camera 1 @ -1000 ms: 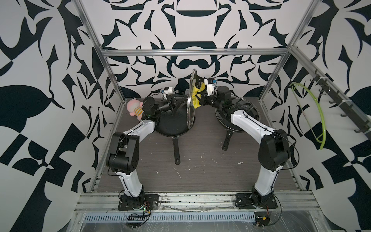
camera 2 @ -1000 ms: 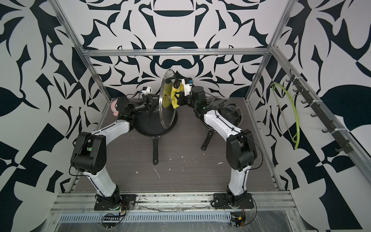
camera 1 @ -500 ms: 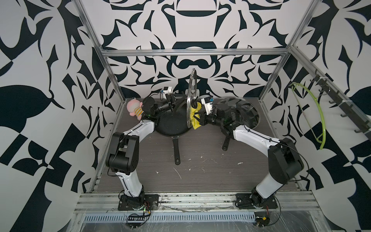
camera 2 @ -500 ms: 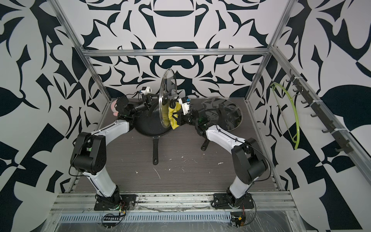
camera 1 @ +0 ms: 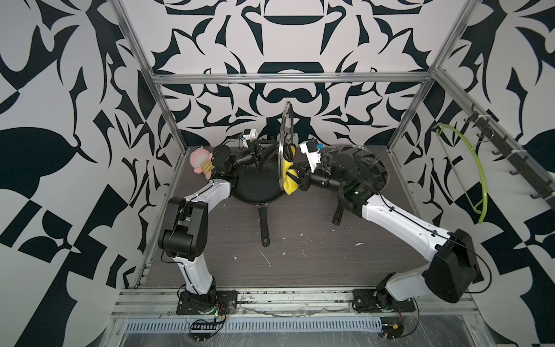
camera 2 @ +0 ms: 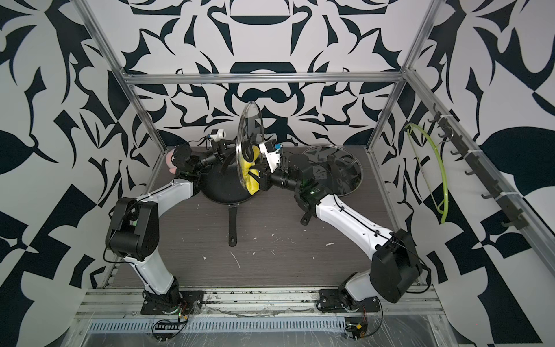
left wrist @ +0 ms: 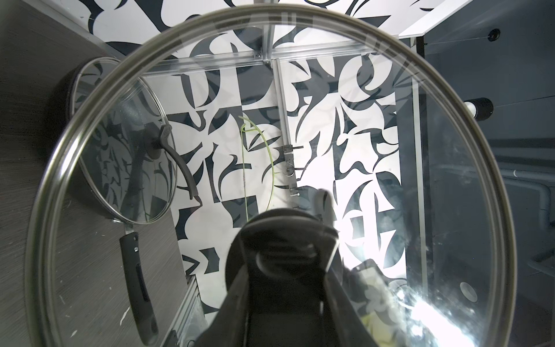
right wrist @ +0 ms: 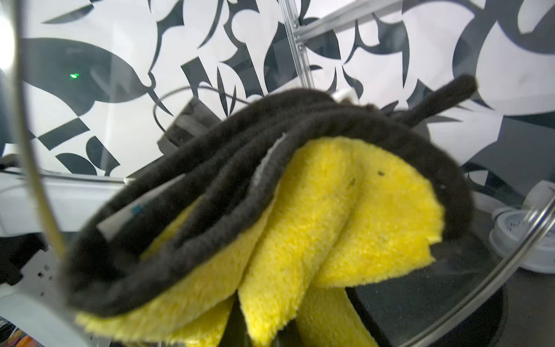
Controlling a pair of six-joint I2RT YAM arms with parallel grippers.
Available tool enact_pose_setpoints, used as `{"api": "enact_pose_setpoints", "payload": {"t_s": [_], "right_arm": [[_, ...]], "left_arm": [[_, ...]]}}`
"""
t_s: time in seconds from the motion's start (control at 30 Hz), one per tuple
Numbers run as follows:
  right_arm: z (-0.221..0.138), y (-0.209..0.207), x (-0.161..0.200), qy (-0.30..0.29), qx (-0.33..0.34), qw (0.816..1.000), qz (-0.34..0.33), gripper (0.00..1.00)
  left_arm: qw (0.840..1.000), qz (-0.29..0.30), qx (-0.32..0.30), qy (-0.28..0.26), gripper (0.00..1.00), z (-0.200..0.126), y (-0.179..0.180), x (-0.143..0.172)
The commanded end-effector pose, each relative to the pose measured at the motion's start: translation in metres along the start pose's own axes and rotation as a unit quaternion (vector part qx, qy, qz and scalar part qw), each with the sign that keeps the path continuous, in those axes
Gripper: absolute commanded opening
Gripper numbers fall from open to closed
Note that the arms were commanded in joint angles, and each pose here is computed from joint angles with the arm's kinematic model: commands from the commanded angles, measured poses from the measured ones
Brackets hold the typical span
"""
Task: Wipe the pot lid with a cloth
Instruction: Wipe the pot lid.
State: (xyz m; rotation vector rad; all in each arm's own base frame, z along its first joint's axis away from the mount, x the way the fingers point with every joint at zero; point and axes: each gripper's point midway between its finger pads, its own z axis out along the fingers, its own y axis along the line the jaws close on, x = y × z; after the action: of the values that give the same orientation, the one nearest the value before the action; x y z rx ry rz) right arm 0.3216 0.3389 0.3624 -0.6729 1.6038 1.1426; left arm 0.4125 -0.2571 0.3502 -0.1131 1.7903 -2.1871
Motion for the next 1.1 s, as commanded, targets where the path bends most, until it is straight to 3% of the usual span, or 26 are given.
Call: {"api": "enact_pose_setpoints", "payload": {"t_s": [0.0, 0.33, 0.47, 0.67, 0.77, 0.9, 1.07], "right_arm": [[-0.005, 0.030, -0.067, -0.080, -0.021, 0.995, -0.062, 0.00], [0.012, -0.047, -0.123, -0.109, 0.114, 0.985, -0.070, 0.00], [0.023, -0.090, -0.119, -0.100, 0.140, 0.984, -0.045, 0.00], [0.037, -0.138, -0.083, -0.064, 0.159, 0.985, 0.000, 0.00], [0.040, -0.144, -0.069, -0.053, 0.157, 0.986, 0.010, 0.00], [0.030, -0.134, -0.075, -0.068, 0.155, 0.986, 0.001, 0.00], [0.001, -0.119, -0.080, -0.084, 0.173, 0.981, -0.012, 0.00]], "left_arm": [[0.995, 0.087, 0.051, -0.010, 0.00, 0.002, -0.039, -0.001], [0.995, 0.093, 0.045, 0.013, 0.00, 0.001, -0.038, 0.011], [0.994, 0.097, 0.048, 0.016, 0.00, -0.001, -0.044, 0.016], [0.993, 0.104, 0.055, 0.019, 0.00, -0.004, -0.053, 0.023], [0.992, 0.108, 0.058, 0.021, 0.00, -0.004, -0.057, 0.025], [0.992, 0.113, 0.051, 0.015, 0.00, -0.004, -0.054, 0.022], [0.990, 0.136, 0.011, -0.028, 0.00, -0.010, -0.047, 0.009]]}}
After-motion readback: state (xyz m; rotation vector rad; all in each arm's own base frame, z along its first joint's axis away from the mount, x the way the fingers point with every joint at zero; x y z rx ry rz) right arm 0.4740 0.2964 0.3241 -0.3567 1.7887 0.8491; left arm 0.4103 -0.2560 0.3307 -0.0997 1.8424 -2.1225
